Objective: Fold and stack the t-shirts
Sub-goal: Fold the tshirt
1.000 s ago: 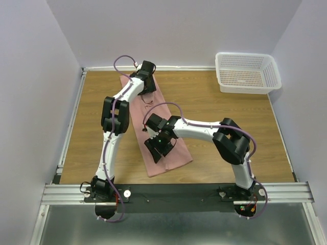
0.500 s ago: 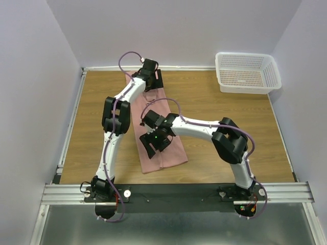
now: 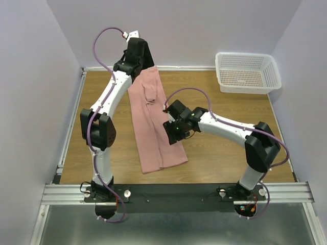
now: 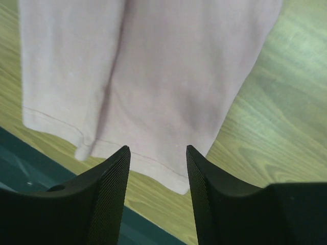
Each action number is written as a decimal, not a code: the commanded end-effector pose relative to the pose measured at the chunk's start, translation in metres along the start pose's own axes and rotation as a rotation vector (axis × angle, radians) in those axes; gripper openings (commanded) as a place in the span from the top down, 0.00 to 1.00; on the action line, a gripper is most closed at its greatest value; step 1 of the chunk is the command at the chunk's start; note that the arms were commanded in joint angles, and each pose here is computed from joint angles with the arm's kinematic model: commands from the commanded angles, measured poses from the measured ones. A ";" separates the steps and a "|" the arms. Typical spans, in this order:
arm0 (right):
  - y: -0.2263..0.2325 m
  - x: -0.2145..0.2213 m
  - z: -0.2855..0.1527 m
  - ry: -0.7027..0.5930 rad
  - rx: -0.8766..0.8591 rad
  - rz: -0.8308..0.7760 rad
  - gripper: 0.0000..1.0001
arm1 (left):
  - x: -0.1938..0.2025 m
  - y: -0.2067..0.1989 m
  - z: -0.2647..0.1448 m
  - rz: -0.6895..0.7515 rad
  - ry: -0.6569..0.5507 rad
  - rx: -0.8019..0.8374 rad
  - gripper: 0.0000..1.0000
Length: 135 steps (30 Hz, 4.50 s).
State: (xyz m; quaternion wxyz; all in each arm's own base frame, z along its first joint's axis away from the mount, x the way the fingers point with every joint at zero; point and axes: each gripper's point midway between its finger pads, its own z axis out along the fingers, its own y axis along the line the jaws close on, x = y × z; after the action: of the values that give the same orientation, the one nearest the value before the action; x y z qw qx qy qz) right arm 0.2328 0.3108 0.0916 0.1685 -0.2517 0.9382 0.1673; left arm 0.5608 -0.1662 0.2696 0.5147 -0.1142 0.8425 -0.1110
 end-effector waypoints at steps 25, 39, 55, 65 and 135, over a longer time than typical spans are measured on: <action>-0.027 0.058 0.061 0.150 0.091 0.058 0.54 | 0.228 0.041 0.109 0.136 0.395 -0.169 0.44; -0.064 0.080 0.045 0.150 0.170 0.130 0.54 | 0.250 -0.014 0.107 0.070 0.429 -0.082 0.40; -0.042 0.064 -0.016 0.095 0.133 0.274 0.30 | 0.080 0.011 -0.038 -0.026 0.165 -0.182 0.12; -0.039 0.093 -0.019 0.148 0.113 0.410 0.38 | 0.259 0.113 -0.194 0.066 0.499 -0.182 0.12; -0.047 0.171 -0.021 0.255 0.073 0.445 0.99 | 0.423 0.106 -0.320 0.143 1.009 -0.206 1.00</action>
State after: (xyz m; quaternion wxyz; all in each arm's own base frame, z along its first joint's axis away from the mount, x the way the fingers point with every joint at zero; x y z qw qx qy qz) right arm 0.1376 0.2098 0.0201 0.0450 -0.0658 0.9874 0.1367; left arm 0.1017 -0.1975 0.0173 0.0702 -0.0358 0.9944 -0.0710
